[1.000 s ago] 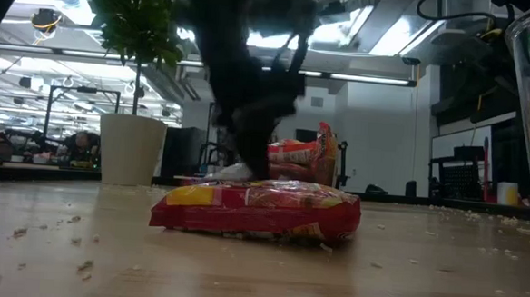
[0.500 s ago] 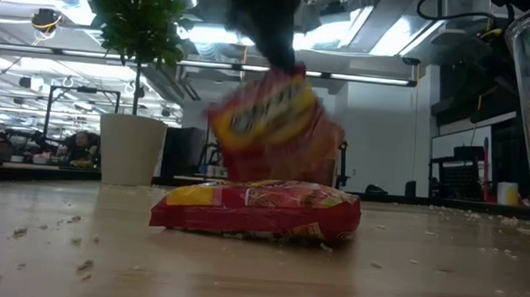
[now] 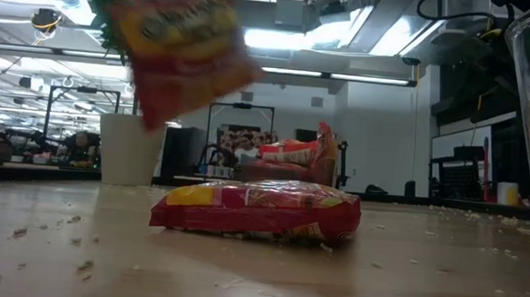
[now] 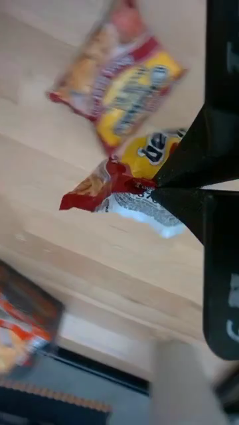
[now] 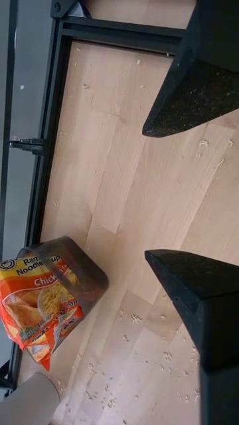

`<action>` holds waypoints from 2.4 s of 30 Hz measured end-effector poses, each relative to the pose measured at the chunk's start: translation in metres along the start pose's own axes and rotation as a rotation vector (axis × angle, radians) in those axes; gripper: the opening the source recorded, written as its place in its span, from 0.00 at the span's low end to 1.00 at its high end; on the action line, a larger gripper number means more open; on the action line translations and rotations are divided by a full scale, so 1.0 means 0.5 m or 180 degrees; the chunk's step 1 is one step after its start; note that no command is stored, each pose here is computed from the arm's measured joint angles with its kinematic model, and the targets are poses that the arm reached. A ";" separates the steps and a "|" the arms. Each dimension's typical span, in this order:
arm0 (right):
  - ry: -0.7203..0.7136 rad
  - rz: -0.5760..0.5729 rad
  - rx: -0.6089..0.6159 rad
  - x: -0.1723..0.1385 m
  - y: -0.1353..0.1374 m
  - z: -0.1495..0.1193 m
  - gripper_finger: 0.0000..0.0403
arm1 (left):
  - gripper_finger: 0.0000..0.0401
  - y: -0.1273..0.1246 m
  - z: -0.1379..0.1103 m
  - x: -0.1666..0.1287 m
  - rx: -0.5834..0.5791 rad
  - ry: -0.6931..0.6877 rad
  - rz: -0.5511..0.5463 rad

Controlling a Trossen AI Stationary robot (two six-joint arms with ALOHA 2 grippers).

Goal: Sort Maruchan noodles
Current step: Put the red noodle pack into the left transparent bin

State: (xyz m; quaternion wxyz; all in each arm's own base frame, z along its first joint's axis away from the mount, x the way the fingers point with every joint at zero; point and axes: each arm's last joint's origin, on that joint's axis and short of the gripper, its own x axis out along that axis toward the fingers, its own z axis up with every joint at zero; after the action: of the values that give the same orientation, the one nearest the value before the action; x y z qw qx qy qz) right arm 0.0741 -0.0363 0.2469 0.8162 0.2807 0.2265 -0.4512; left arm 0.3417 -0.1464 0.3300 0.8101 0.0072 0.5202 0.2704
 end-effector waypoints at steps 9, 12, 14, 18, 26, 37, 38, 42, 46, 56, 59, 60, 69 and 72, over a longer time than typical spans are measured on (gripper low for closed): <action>-0.0001 0.0001 0.0001 0.000 0.000 0.000 0.70 | 0.00 -0.021 -0.069 -0.098 -0.0234 -0.0068 -0.0345; -0.0001 0.0001 0.0000 0.000 0.000 0.000 0.70 | 0.00 -0.023 -0.090 -0.126 -0.0325 -0.0079 -0.0483; -0.0003 0.0001 0.0001 0.000 0.000 0.000 0.70 | 0.00 -0.028 -0.108 -0.146 -0.0266 -0.0032 -0.0619; -0.0002 0.0001 0.0001 0.000 0.000 0.000 0.70 | 0.00 -0.043 -0.147 -0.178 -0.0190 0.0199 -0.0897; -0.0006 0.0000 0.0022 0.000 0.000 0.000 0.70 | 0.00 -0.071 -0.219 -0.225 -0.0409 0.0459 -0.1135; -0.0069 -0.0060 0.0028 0.000 -0.001 0.002 0.70 | 0.00 -0.020 -0.271 -0.251 -0.0819 0.0170 -0.1091; -0.0068 -0.0061 0.0029 0.000 -0.001 0.002 0.70 | 0.00 -0.012 -0.277 -0.243 -0.0833 0.0193 -0.1045; -0.0066 -0.0061 0.0028 0.000 -0.001 0.001 0.70 | 0.00 0.009 -0.318 -0.211 -0.0802 0.0398 -0.0848; -0.0065 -0.0060 0.0029 0.000 -0.001 0.001 0.70 | 0.00 0.027 -0.367 -0.184 -0.0814 0.0697 -0.0671; -0.0061 -0.0062 0.0027 0.000 -0.001 0.001 0.70 | 0.00 0.017 -0.462 -0.110 -0.0997 0.0807 -0.0195; -0.0062 -0.0062 0.0028 0.000 -0.001 0.001 0.70 | 0.00 0.016 -0.469 -0.098 -0.0982 0.0867 -0.0136; -0.0062 -0.0061 0.0028 0.000 -0.001 0.001 0.70 | 0.00 0.016 -0.470 -0.096 -0.0950 0.0884 -0.0127; -0.0009 -0.0002 0.0027 0.000 0.000 0.000 0.70 | 0.03 0.002 -0.472 -0.099 -0.0586 0.1057 -0.0405; 0.0007 0.0016 0.0010 0.000 0.001 0.000 0.70 | 0.09 -0.013 -0.473 -0.102 -0.0444 0.1190 -0.0690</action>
State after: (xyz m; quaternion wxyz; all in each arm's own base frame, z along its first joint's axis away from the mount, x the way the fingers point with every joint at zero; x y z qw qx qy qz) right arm 0.0744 -0.0362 0.2469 0.8167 0.2830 0.2260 -0.4492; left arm 0.1283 -0.2387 0.2625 0.7224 -0.1550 0.6390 0.2138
